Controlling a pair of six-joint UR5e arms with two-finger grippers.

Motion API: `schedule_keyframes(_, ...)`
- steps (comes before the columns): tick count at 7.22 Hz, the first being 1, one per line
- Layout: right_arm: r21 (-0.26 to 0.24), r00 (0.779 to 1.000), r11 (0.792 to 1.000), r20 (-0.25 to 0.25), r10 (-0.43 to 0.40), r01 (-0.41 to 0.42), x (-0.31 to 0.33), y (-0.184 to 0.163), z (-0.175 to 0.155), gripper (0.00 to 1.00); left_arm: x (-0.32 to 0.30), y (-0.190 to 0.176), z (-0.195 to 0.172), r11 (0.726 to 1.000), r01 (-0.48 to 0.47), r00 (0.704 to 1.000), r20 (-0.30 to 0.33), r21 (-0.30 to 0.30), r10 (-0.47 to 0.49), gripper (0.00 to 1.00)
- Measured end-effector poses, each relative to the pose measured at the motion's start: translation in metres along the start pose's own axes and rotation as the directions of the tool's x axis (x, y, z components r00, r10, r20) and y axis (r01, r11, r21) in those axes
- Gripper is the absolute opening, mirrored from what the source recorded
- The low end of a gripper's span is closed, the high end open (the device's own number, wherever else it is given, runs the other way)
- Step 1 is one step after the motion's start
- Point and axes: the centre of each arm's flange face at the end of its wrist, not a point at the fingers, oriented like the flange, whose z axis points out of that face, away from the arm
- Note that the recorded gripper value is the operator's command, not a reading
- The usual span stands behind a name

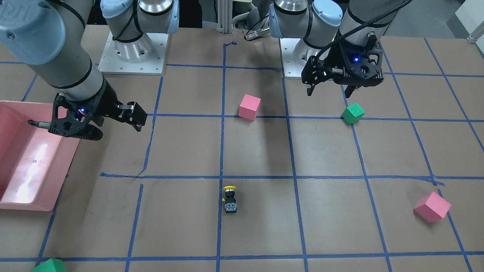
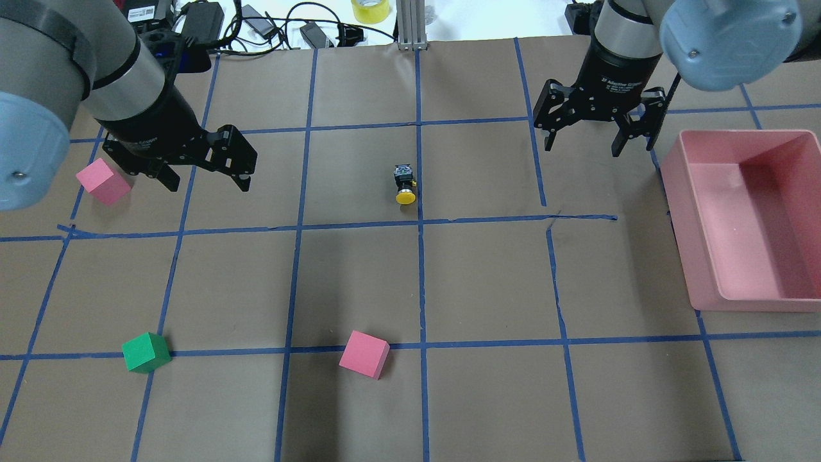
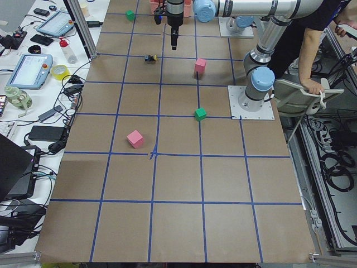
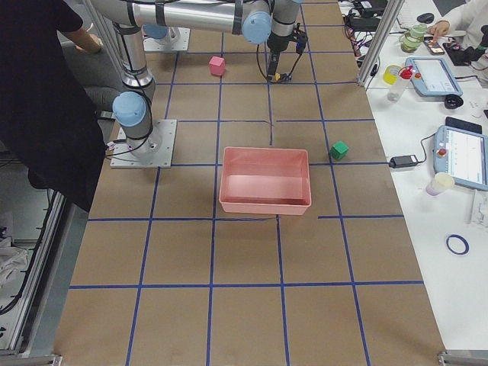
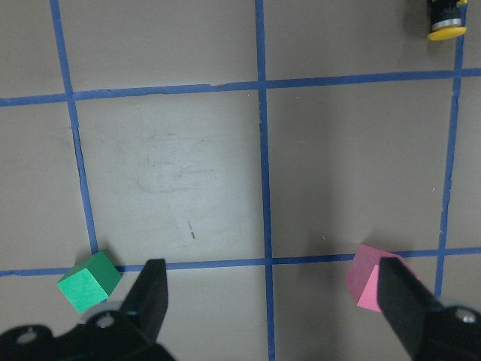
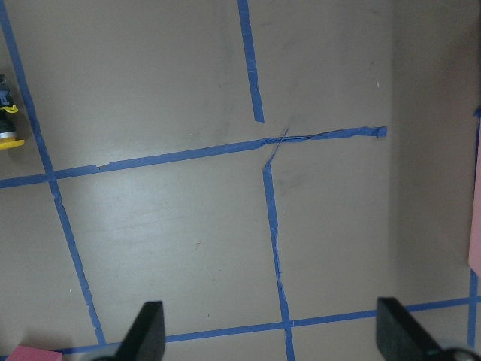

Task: Align button upright
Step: 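Raise the right gripper away from the button switch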

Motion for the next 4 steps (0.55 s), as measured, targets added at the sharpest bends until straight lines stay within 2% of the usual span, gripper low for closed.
schedule_keyframes(4,0.012,1.0,1.0,-0.001,-0.004,0.004,0.0004,-0.0013,-0.0007,1.0,0.0007,0.0004,-0.0003,1.0,-0.002,1.0,0.0,0.0,0.002,1.0)
